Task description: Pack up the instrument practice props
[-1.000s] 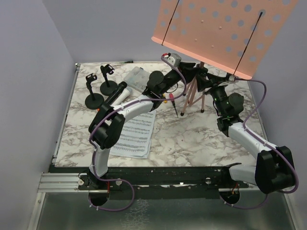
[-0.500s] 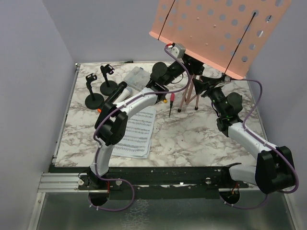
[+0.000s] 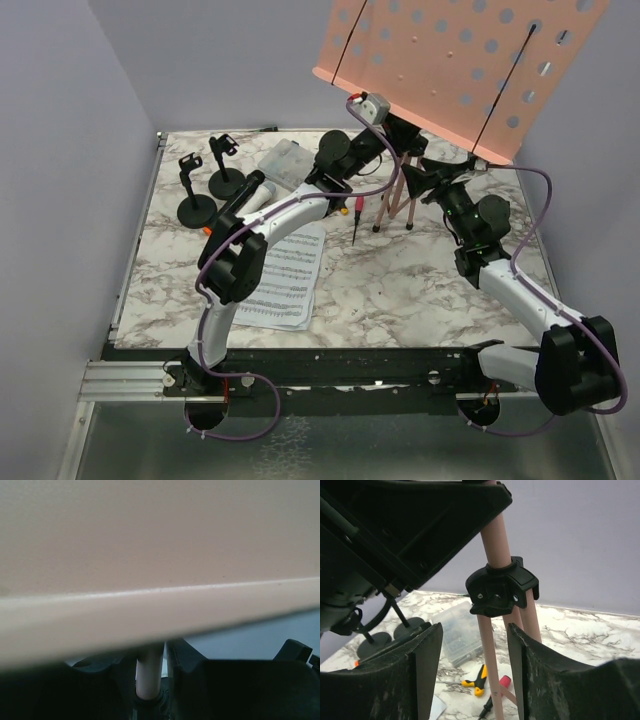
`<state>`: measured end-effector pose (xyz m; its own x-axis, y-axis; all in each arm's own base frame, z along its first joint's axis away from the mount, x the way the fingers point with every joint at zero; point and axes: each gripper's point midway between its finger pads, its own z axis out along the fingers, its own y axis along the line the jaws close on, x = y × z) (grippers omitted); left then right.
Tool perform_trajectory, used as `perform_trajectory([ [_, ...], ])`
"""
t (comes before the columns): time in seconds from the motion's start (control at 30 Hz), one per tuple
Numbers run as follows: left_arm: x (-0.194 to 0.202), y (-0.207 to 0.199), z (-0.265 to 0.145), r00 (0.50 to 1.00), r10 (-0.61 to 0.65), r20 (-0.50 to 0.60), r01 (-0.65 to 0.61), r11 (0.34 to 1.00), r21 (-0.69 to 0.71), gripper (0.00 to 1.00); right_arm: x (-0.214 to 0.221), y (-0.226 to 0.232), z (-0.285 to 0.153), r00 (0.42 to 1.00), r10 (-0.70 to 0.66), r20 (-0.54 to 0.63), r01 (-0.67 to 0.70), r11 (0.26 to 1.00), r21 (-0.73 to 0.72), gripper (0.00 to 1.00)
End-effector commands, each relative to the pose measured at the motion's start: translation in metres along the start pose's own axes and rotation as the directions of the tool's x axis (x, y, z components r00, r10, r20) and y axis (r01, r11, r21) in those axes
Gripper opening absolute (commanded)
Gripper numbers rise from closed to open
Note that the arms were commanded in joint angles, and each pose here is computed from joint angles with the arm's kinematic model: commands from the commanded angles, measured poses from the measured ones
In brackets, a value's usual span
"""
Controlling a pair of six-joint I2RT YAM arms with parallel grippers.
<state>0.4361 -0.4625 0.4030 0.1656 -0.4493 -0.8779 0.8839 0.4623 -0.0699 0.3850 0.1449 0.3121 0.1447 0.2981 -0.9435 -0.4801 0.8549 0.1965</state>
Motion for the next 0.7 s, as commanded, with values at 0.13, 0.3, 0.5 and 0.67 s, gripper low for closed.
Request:
perform_trajectory([
  [0.13,-0.008,-0.030,0.001,0.999,-0.048,-0.011,0.048,0.999,0.004,0.00,-0.036,-0.001,0.004,0.957,0.260,0.129,-0.269,0.961,0.062,0.59],
  [0.3,-0.012,-0.043,0.002,0.998,-0.064,-0.006,0.064,0.998,0.019,0.00,-0.030,-0.018,0.005,0.952,0.273,0.136,-0.293,0.944,0.155,0.47],
  [0.5,-0.031,-0.051,-0.001,0.994,-0.109,0.015,0.109,0.994,0.017,0.00,-0.019,-0.030,-0.001,0.987,0.140,0.078,-0.153,0.964,0.216,0.31],
  [0.67,-0.046,-0.050,-0.002,0.991,-0.130,0.023,0.130,0.991,-0.007,0.00,-0.013,-0.026,-0.014,0.997,-0.077,0.010,0.074,0.984,0.162,0.28],
])
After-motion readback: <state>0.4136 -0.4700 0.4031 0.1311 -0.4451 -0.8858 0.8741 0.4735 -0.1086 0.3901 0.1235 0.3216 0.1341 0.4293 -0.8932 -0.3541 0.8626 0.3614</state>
